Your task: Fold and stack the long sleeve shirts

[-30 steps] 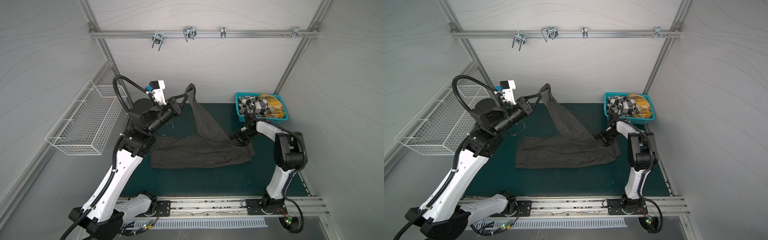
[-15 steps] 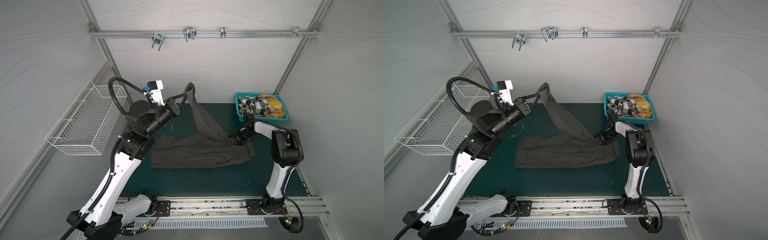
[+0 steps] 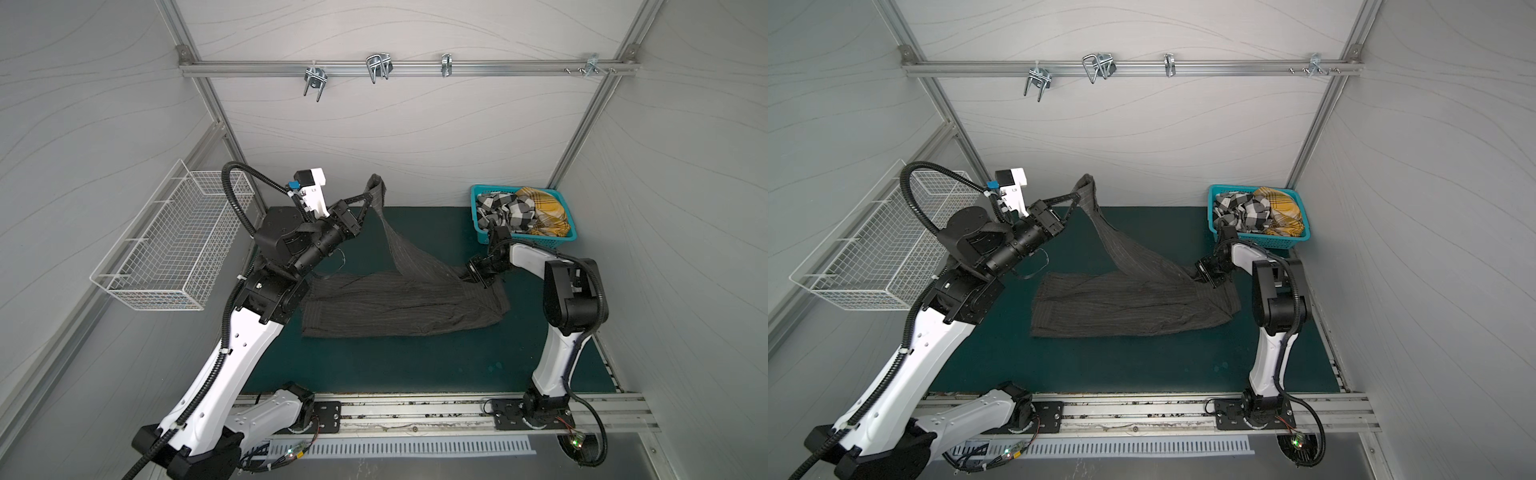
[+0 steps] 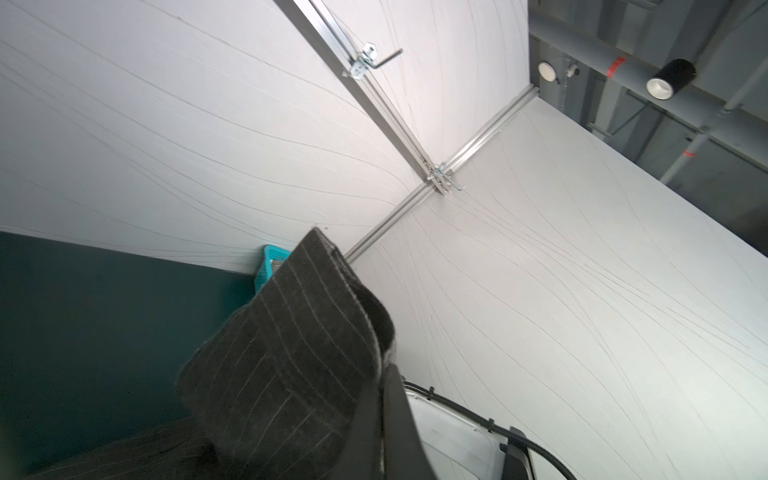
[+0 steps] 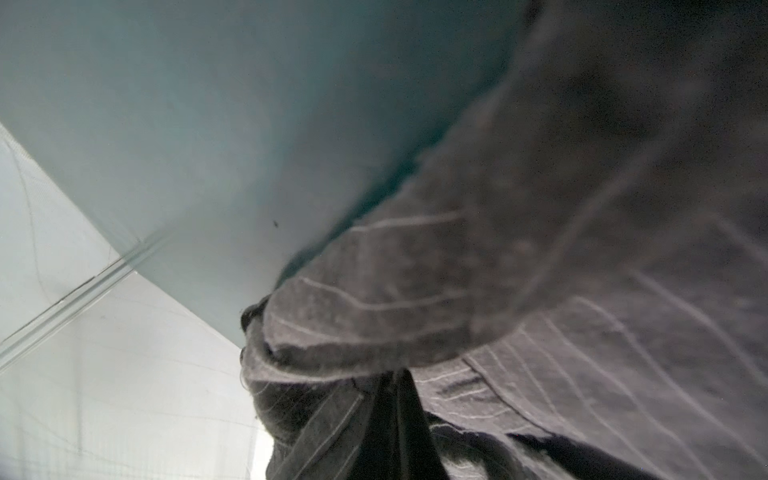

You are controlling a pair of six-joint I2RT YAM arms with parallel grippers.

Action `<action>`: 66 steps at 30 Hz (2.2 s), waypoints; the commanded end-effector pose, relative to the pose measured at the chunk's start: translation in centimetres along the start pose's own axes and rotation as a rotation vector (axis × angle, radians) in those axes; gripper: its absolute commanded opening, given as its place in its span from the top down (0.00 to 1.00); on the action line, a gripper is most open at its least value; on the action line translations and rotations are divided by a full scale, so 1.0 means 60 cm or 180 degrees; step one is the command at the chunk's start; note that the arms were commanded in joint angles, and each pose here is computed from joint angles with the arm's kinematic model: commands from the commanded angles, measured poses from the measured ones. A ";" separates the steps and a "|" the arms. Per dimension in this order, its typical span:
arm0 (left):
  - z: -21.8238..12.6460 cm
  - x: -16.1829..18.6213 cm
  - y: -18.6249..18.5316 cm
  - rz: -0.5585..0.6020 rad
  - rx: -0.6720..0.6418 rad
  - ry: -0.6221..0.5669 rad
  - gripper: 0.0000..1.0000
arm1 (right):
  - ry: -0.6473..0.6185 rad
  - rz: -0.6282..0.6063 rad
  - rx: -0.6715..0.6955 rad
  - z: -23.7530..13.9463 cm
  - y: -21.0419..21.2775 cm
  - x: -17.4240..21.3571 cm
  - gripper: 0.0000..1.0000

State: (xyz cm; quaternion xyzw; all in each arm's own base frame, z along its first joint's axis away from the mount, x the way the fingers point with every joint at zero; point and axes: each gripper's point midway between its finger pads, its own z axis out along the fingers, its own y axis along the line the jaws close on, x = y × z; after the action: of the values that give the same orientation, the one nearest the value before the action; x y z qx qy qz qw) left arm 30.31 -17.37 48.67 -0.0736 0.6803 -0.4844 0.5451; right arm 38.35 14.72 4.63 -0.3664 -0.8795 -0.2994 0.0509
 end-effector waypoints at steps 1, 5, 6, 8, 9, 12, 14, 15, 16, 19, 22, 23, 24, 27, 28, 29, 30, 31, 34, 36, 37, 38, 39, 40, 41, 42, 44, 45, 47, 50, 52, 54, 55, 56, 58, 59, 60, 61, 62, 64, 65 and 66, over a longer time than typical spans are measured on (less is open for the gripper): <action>-0.024 -0.030 0.024 0.0037 -0.0385 -0.0288 1.00 | -0.0143 -0.0110 0.0111 -0.051 -0.005 0.005 1.00; -0.039 -0.033 0.086 0.0020 -0.1004 -0.0383 1.00 | -0.0114 -0.0380 0.0249 -0.088 -0.023 0.034 1.00; -0.045 -0.035 0.105 0.0020 -0.1207 -0.0405 1.00 | -0.0098 -0.0434 0.0273 -0.093 -0.028 0.041 1.00; -0.059 -0.032 0.150 -0.0058 -0.1683 -0.0416 1.00 | -0.0114 -0.0510 0.0317 -0.105 -0.035 0.052 1.00; -0.065 -0.026 0.176 -0.0123 -0.1897 -0.0377 1.00 | -0.0099 -0.0534 0.0330 -0.108 -0.038 0.057 1.00; -0.074 -0.001 0.244 -0.0380 -0.2315 -0.0285 1.00 | -0.0054 -0.0600 0.0414 -0.110 -0.045 0.065 1.00; -0.077 0.014 0.270 -0.0470 -0.2403 -0.0283 1.00 | -0.0072 -0.0639 0.0505 -0.112 -0.054 0.065 1.00; -0.078 0.022 0.284 -0.0499 -0.2436 -0.0278 1.00 | -0.0095 -0.0649 0.0555 -0.112 -0.060 0.063 1.00; -0.077 0.028 0.293 -0.0518 -0.2445 -0.0266 1.00 | -0.0107 -0.0663 0.0600 -0.112 -0.065 0.061 1.00; -0.077 0.041 0.321 -0.0495 -0.2518 -0.0240 1.00 | -0.0179 -0.0754 0.0833 -0.111 -0.085 0.049 1.00; -0.068 0.047 0.356 -0.0286 -0.2560 -0.0249 1.00 | -0.0157 -0.0798 0.0949 -0.093 -0.096 0.033 1.00; -0.062 0.051 0.374 -0.0247 -0.2552 -0.0237 1.00 | -0.0138 -0.0819 0.0970 -0.086 -0.094 0.026 1.00; -0.055 0.055 0.394 -0.0254 -0.2517 -0.0226 1.00 | -0.0114 -0.0836 0.0992 -0.080 -0.091 0.019 1.00; -0.043 0.071 0.445 -0.0302 -0.2398 -0.0239 1.00 | -0.0174 -0.0896 0.0975 -0.079 -0.064 -0.001 1.00; -0.040 0.077 0.460 -0.0311 -0.2358 -0.0240 1.00 | -0.0211 -0.0914 0.0991 -0.082 -0.056 -0.007 1.00; -0.035 0.082 0.475 -0.0322 -0.2309 -0.0234 1.00 | -0.0231 -0.0928 0.1000 -0.082 -0.047 -0.014 1.00; -0.036 0.088 0.494 -0.0376 -0.2313 -0.0230 1.00 | -0.0233 -0.0934 0.0996 -0.082 -0.038 -0.019 1.00; -0.037 0.095 0.511 -0.0444 -0.2288 -0.0232 1.00 | -0.0238 -0.0939 0.1002 -0.081 -0.033 -0.024 1.00; -0.048 0.111 0.566 -0.0620 -0.2329 -0.0280 1.00 | -0.0221 -0.0927 0.1052 -0.073 -0.025 -0.038 1.00; -0.056 0.131 0.604 -0.0742 -0.2425 -0.0183 1.00 | -0.0187 -0.0921 0.1092 -0.064 -0.027 -0.043 1.00; -0.060 0.140 0.616 -0.0773 -0.2465 -0.0130 1.00 | -0.0169 -0.0913 0.1109 -0.059 -0.028 -0.044 1.00; -0.064 0.151 0.632 -0.0793 -0.2521 -0.0083 1.00 | -0.0168 -0.0910 0.1124 -0.057 -0.030 -0.046 1.00; -0.071 0.162 0.646 -0.0822 -0.2573 -0.0043 1.00 | -0.0157 -0.0910 0.1134 -0.053 -0.031 -0.046 1.00; -0.078 0.169 0.656 -0.0849 -0.2611 -0.0032 1.00 | -0.0139 -0.0902 0.1150 -0.048 -0.034 -0.045 1.00; -0.086 0.179 0.666 -0.0881 -0.2656 -0.0012 1.00 | -0.0135 -0.0899 0.1161 -0.046 -0.035 -0.046 1.00; -0.095 0.183 0.673 -0.0903 -0.2698 -0.0028 1.00 | -0.0129 -0.0902 0.1172 -0.043 -0.036 -0.046 1.00; -0.117 0.198 0.687 -0.0941 -0.2824 -0.0054 1.00 | -0.0118 -0.0921 0.1185 -0.038 -0.035 -0.044 1.00; -0.130 0.204 0.694 -0.0936 -0.2927 -0.0067 1.00 | -0.0108 -0.0927 0.1203 -0.035 -0.036 -0.044 1.00; -0.153 0.217 0.709 -0.0941 -0.3170 -0.0033 1.00 | -0.0097 -0.0939 0.1229 -0.030 -0.037 -0.042 1.00; -0.173 0.233 0.729 -0.0963 -0.3436 0.0045 1.00 | -0.0107 -0.0932 0.1237 -0.028 -0.037 -0.044 1.00; -0.181 0.243 0.739 -0.1012 -0.3559 0.0109 0.95 | -0.0113 -0.0942 0.1238 -0.030 -0.034 -0.046 1.00; -0.188 0.246 0.745 -0.1045 -0.3708 0.0175 0.63 | -0.0136 -0.1002 0.1263 -0.041 -0.028 -0.043 0.74; -0.192 0.244 0.745 -0.1041 -0.3779 0.0196 0.57 | -0.0170 -0.1051 0.1264 -0.051 -0.022 -0.040 0.65; -0.200 0.237 0.742 -0.1019 -0.3899 0.0210 0.51 | -0.0219 -0.1110 0.1283 -0.064 -0.018 -0.036 0.55; -0.223 0.209 0.729 -0.0930 -0.4226 0.0188 0.45 | -0.0361 -0.1270 0.1361 -0.099 -0.010 -0.024 0.36; -0.244 0.193 0.719 -0.0880 -0.4492 0.0184 0.43 | -0.0440 -0.1352 0.1438 -0.117 -0.012 -0.016 0.32; -0.261 0.170 0.704 -0.0830 -0.4727 0.0159 0.42 | -0.0506 -0.1443 0.1509 -0.134 -0.016 -0.005 0.32; -0.273 0.152 0.691 -0.0772 -0.4895 0.0158 0.41 | -0.0529 -0.1532 0.1546 -0.143 -0.020 0.008 0.32; -0.280 0.127 0.674 -0.0687 -0.5027 0.0118 0.41 | -0.0536 -0.1624 0.1624 -0.150 -0.030 0.025 0.32; -0.271 0.103 0.650 -0.0637 -0.5012 0.0143 0.40 | -0.0530 -0.1822 0.1815 -0.155 -0.056 0.060 0.32; -0.254 0.097 0.641 -0.0619 -0.4874 0.0161 0.41 | -0.0525 -0.1905 0.1922 -0.155 -0.073 0.077 0.33; -0.225 0.102 0.635 -0.0604 -0.4639 0.0257 0.43 | -0.0488 -0.1938 0.1976 -0.150 -0.091 0.092 0.36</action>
State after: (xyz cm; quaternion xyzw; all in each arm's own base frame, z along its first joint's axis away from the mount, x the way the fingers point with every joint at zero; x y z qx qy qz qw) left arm 35.21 6.56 14.90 -0.4762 0.8203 0.0070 0.3167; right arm 34.24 10.98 11.45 -0.1209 -0.9905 -0.0576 -0.0326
